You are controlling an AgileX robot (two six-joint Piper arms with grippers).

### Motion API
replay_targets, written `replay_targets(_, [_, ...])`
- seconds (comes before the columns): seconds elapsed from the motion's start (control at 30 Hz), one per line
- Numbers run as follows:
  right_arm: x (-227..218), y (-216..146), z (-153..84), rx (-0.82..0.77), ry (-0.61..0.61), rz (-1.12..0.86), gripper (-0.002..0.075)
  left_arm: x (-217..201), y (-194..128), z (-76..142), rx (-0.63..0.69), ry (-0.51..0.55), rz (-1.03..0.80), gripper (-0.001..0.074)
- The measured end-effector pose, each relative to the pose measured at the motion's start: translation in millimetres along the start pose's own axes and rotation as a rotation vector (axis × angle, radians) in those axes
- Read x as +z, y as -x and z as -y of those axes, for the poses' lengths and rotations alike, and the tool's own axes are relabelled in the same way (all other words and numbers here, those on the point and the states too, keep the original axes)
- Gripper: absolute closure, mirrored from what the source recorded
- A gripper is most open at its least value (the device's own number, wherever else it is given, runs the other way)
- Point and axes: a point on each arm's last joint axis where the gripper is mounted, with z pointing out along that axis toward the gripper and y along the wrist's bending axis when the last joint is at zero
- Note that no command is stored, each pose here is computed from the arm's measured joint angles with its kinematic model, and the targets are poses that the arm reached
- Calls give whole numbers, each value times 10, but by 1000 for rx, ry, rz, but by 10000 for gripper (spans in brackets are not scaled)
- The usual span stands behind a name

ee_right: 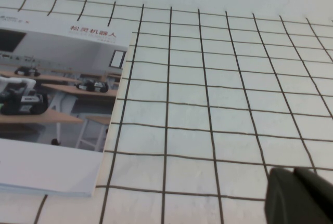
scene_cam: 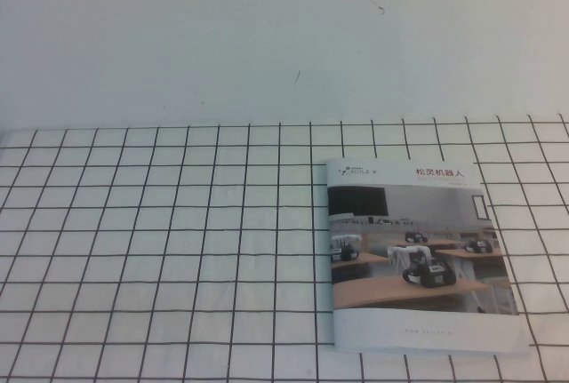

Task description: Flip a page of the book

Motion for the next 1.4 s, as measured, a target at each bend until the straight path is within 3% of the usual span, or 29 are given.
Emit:
replay_targets(0.2, [0,0,0,0,0,0,728,-4,90,6,-14,-8,99,736])
replay_targets(0.37, [0,0,0,0,0,0,728,-12,225,9,-172,-22,216,736])
replay_targets(0.47, [0,0,0,0,0,0,728,81,506,75,-199,-37,214,735])
replay_targets(0.6, [0,12,1,2,-1,13,728,186,1065,225,-129,-70,191,736])
replay_targets(0.8, [-24,206,27,5,-30,228,728,542,1538,320,-52,-26,25,737])
replay_targets(1.03, [-136,476,64,77,-53,553,728,1027,1330,269,-7,61,-310,737])
replay_targets(1.23, [-291,662,91,76,-79,821,728,1250,1029,290,113,-6,-542,737])
replay_targets(1.4, [-493,940,116,43,-94,868,728,1409,765,358,144,-73,-717,737])
